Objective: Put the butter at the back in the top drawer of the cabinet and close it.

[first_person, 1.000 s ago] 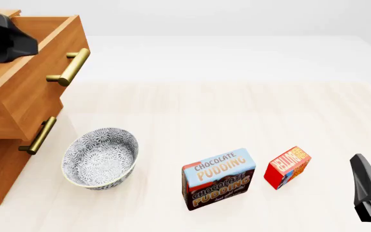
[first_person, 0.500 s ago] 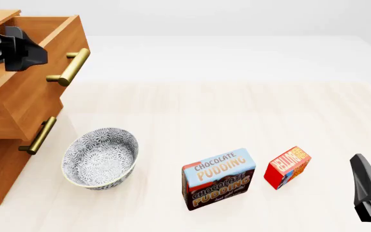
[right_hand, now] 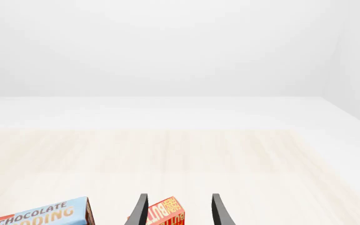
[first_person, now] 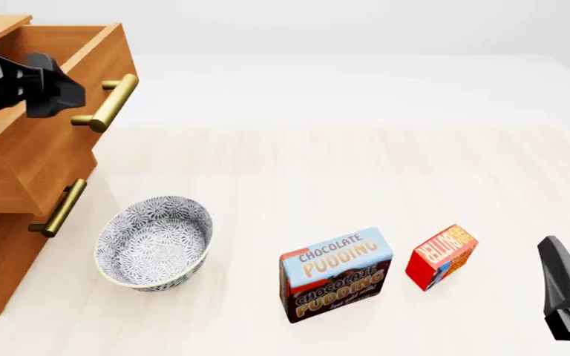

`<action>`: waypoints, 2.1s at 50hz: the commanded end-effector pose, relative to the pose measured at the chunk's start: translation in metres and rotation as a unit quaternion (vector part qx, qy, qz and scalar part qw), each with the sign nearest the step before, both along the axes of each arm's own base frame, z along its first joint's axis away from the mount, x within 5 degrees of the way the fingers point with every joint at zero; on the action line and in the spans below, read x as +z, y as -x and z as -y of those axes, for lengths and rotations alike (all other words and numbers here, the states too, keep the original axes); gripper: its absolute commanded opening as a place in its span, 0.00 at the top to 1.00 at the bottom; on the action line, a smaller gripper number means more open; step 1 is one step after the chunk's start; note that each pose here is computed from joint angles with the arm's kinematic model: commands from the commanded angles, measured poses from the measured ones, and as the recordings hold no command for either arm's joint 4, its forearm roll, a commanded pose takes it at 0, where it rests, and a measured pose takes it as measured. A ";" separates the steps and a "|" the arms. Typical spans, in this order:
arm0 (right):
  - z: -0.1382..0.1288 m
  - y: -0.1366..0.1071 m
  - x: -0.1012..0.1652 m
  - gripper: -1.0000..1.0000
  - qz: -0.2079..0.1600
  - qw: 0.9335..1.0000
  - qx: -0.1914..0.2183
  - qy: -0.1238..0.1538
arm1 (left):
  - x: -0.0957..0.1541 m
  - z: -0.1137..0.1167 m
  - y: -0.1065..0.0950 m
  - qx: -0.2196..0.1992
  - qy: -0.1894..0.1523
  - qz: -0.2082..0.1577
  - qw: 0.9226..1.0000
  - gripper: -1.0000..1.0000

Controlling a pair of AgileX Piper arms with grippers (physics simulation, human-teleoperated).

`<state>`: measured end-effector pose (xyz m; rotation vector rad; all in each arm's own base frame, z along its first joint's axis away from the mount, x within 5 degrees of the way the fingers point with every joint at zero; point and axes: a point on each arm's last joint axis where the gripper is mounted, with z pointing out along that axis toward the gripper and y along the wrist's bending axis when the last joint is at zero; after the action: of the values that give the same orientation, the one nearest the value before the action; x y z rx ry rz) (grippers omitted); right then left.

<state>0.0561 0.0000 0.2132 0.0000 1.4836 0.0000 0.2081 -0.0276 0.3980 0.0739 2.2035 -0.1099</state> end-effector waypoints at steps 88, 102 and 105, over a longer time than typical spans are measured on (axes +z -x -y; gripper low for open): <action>0.000 0.000 0.000 0.00 0.000 1.000 0.000 0.000 | -0.033 0.004 -0.025 0.000 -0.001 -0.025 1.000 0.00; 0.000 0.000 0.000 0.00 0.000 1.000 0.000 0.000 | -0.036 0.006 -0.027 -0.006 -0.005 -0.028 1.000 0.00; 0.000 0.000 0.000 0.00 0.000 1.000 0.000 0.000 | -0.036 0.006 -0.027 -0.008 -0.006 -0.028 1.000 0.00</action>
<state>0.0561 0.0000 0.2132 0.0000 1.4836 0.0000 0.2302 -0.0318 0.3706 0.0802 2.2298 -0.1106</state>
